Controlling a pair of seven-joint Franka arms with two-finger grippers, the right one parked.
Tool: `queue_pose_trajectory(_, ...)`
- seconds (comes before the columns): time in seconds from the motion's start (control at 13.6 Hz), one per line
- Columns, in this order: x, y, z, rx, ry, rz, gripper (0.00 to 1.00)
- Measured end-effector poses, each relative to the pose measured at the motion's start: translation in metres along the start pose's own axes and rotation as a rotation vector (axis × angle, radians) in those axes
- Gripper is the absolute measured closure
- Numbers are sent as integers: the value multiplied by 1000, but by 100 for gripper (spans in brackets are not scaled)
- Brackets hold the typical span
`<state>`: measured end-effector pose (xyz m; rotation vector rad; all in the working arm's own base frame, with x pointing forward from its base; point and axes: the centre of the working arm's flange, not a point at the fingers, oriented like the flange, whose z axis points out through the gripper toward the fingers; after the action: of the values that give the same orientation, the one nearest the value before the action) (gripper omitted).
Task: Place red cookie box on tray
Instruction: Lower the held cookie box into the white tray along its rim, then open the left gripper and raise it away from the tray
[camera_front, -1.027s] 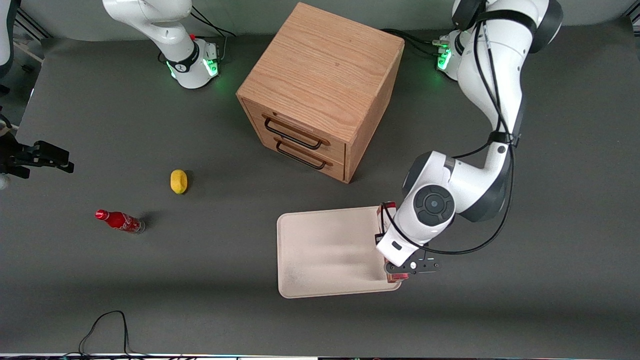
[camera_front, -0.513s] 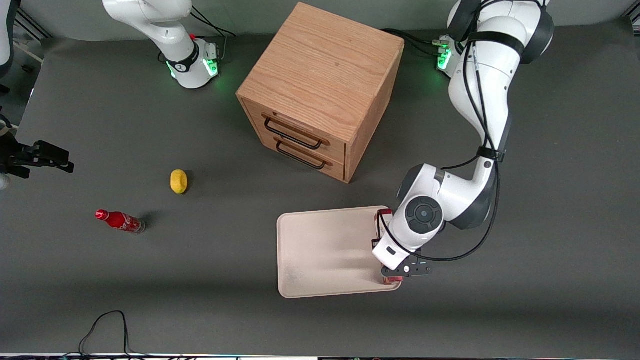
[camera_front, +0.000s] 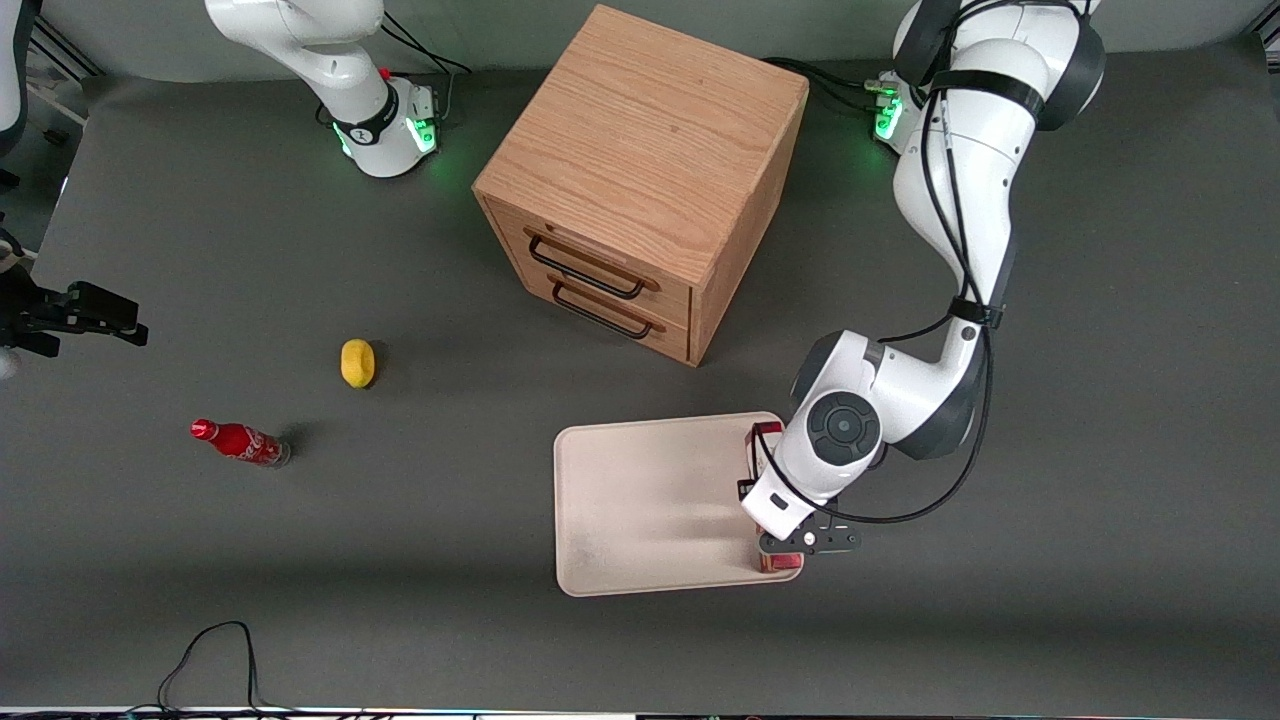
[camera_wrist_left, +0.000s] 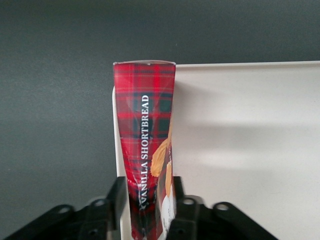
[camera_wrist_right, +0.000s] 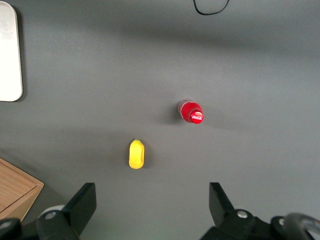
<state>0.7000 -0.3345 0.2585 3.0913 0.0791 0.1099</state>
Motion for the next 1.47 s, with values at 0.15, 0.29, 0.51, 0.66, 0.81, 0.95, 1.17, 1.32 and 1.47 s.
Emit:
queue_pose_trajectory(0.15, 0, 0, -5, 2, -2, 0, 23)
queue_pose_trajectory(0.29, -2, -1, -31, 25, -38, 0, 1)
queue_pose_trajectory(0.51, -11, -4, -125, 48, -67, 2, 0)
queue_pose_trajectory(0.66, -27, -10, -199, 62, -82, 3, 0)
queue_pose_trajectory(0.81, -48, -18, -267, 65, -76, 6, 0)
queue_pose_trajectory(0.95, -65, -23, -316, 58, -57, 10, 0)
queue_pose_trajectory(1.17, -84, -34, -348, 70, -68, 12, 0)
queue_pose_trajectory(1.32, -87, -57, -343, 89, -94, 28, 0)
queue_pose_trajectory(1.47, -87, -102, -337, 96, -102, 31, 0)
